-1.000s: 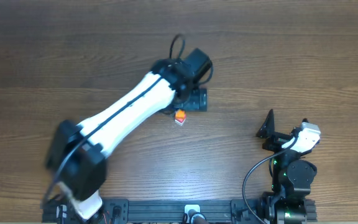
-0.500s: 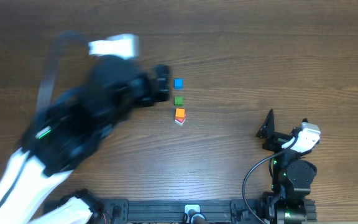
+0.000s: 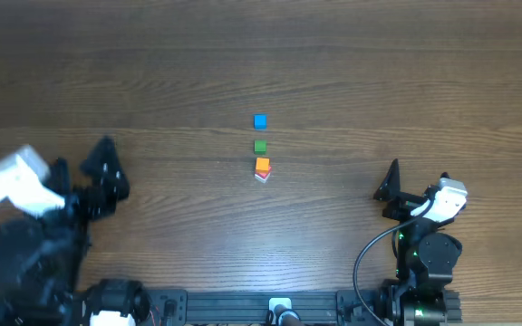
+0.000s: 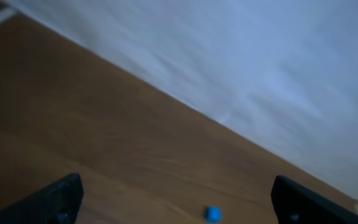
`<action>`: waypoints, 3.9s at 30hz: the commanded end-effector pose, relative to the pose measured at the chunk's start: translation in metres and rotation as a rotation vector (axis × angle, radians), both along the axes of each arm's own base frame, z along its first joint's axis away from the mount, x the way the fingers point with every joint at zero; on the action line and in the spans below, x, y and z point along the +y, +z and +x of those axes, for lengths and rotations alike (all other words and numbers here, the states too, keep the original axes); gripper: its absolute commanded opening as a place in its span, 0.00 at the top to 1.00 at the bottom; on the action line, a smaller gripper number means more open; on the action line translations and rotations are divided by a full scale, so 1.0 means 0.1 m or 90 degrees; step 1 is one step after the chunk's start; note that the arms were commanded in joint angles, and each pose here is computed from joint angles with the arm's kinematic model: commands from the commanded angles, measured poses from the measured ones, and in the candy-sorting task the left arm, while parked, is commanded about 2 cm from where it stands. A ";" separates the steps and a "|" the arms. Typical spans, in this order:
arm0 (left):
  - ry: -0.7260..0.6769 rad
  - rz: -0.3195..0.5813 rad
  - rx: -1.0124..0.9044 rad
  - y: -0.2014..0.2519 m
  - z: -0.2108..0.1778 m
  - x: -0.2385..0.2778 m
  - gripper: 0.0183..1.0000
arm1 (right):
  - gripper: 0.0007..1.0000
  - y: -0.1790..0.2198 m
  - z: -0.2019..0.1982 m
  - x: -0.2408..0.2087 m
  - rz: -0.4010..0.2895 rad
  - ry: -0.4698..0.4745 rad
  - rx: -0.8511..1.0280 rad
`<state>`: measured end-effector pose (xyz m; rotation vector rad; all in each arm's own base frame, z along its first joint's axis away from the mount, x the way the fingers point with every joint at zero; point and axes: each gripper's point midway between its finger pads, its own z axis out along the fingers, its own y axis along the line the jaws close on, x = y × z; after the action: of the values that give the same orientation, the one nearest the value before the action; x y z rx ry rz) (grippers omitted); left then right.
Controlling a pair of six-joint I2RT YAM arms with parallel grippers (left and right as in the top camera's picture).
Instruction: Stack Cubes
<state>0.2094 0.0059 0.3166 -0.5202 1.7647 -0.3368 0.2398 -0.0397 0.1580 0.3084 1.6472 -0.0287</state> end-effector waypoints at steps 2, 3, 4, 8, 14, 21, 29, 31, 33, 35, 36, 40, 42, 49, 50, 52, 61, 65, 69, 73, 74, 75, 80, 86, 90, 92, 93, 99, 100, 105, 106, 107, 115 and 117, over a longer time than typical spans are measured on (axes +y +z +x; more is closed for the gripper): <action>-0.033 0.041 -0.020 -0.52 -0.01 -0.03 0.00 | 0.01 -0.02 -0.01 -0.02 -0.004 -0.008 0.010; -0.046 0.050 -0.032 -0.59 0.01 -0.06 0.00 | 0.01 -0.02 -0.01 -0.02 -0.004 -0.009 0.009; -0.056 0.057 -0.042 -0.64 0.03 -0.08 0.00 | 0.01 -0.02 -0.01 -0.02 -0.004 -0.008 0.009; -0.066 0.060 -0.065 -0.92 0.12 -0.10 0.00 | 0.01 -0.02 -0.01 -0.02 -0.004 -0.009 0.010; -0.110 0.101 -0.064 -1.24 0.18 -0.19 0.00 | 0.01 -0.02 -0.01 -0.02 -0.004 -0.008 0.009; -0.168 0.189 -0.083 -1.40 0.20 -0.30 0.00 | 0.01 -0.02 -0.01 -0.02 -0.004 -0.008 0.010; -0.194 0.244 -0.071 -1.55 0.23 -0.33 0.00 | 0.01 -0.02 -0.01 -0.02 -0.004 -0.008 0.010; -0.199 0.257 -0.073 -1.61 0.25 -0.34 0.00 | 0.01 -0.02 -0.01 -0.02 -0.004 -0.009 0.010; -0.200 0.265 -0.079 -1.64 0.27 -0.34 0.00 | 0.01 -0.02 -0.01 -0.02 -0.004 -0.009 0.009; -0.199 0.268 -0.088 -1.61 0.27 -0.34 0.00 | 0.01 -0.02 -0.01 -0.02 -0.004 -0.008 0.010; -0.200 0.271 -0.093 -1.59 0.27 -0.35 0.00 | 0.01 -0.02 -0.01 -0.02 -0.004 -0.009 0.010; -0.203 0.275 -0.106 -1.59 0.29 -0.37 0.00 | 0.01 -0.02 -0.01 -0.02 -0.004 -0.008 0.010; -0.210 0.276 -0.115 -1.58 0.29 -0.41 0.00 | 0.01 -0.02 -0.01 -0.02 -0.004 -0.008 0.010; -0.212 0.281 -0.150 -1.55 0.33 -0.44 0.00 | 0.01 -0.02 -0.01 -0.02 -0.004 -0.009 0.010; -0.211 0.281 -0.152 -1.54 0.33 -0.44 0.00 | 0.01 -0.02 -0.01 -0.02 -0.004 -0.008 0.010; -0.211 0.281 -0.152 -1.54 0.33 -0.45 0.00 | 0.01 -0.02 -0.01 -0.02 -0.004 -0.009 0.009; -0.211 0.281 -0.152 -1.54 0.33 -0.44 0.00 | 0.01 -0.02 -0.01 -0.02 -0.004 -0.008 0.010; -0.211 0.281 -0.152 -1.54 0.33 -0.44 0.00 | 0.01 -0.02 -0.01 -0.02 -0.004 -0.008 0.010; -0.211 0.281 -0.152 -1.55 0.33 -0.44 0.00 | 0.01 -0.02 -0.01 -0.02 -0.004 -0.008 0.010; -0.211 0.281 -0.152 -1.55 0.33 -0.44 0.00 | 0.01 -0.02 -0.01 -0.02 -0.004 -0.008 0.010; -0.211 0.281 -0.152 -1.55 0.33 -0.44 0.00 | 0.01 -0.02 -0.01 -0.02 -0.004 -0.009 0.010; -0.211 0.281 -0.152 -1.55 0.33 -0.44 0.00 | 0.01 -0.02 -0.01 -0.02 -0.004 -0.008 0.009; -0.211 0.281 -0.152 -1.55 0.33 -0.44 0.00 | 0.01 -0.02 -0.01 -0.02 -0.004 -0.008 0.010; -0.211 0.281 -0.152 -1.55 0.33 -0.44 0.00 | 0.01 -0.03 0.01 0.12 0.009 0.043 0.011; -0.211 0.281 -0.152 -1.55 0.33 -0.44 0.00 | 0.01 -0.03 0.02 0.17 0.011 0.064 0.010; -0.211 0.281 -0.152 -1.55 0.33 -0.44 0.00 | 0.01 0.05 0.02 0.13 0.034 0.045 -0.017; -0.211 0.281 -0.152 -1.55 0.33 -0.44 0.00 | 0.01 0.11 0.03 0.13 0.057 0.044 -0.034; -0.211 0.281 -0.151 -1.55 0.33 -0.44 0.00 | 0.01 0.34 0.02 0.51 0.078 0.184 -0.073; -0.211 0.281 -0.151 -1.55 0.33 -0.44 0.00 | 0.01 0.38 0.01 0.52 0.078 0.188 -0.074; -0.211 0.281 -0.152 -1.55 0.33 -0.44 0.00 | 0.01 0.72 -0.10 0.53 0.049 0.191 -0.064; -0.212 0.281 -0.152 -1.55 0.33 -0.45 0.00 | 0.01 0.83 -0.13 0.54 0.040 0.192 -0.061; -0.211 0.281 -0.151 -1.55 0.33 -0.44 0.00 | 0.01 0.94 -0.16 0.54 0.033 0.192 -0.058; -0.211 0.281 -0.151 -1.55 0.33 -0.44 0.00 | 0.01 1.66 -0.16 0.75 0.032 0.272 0.017; -0.211 0.281 -0.152 -1.55 0.33 -0.44 0.00 | 0.01 1.77 -0.12 0.83 0.040 0.303 0.053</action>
<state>0.2422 -0.0383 0.1634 0.1113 1.6304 -0.2315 0.2230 0.0258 0.3181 0.0511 1.7326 0.3023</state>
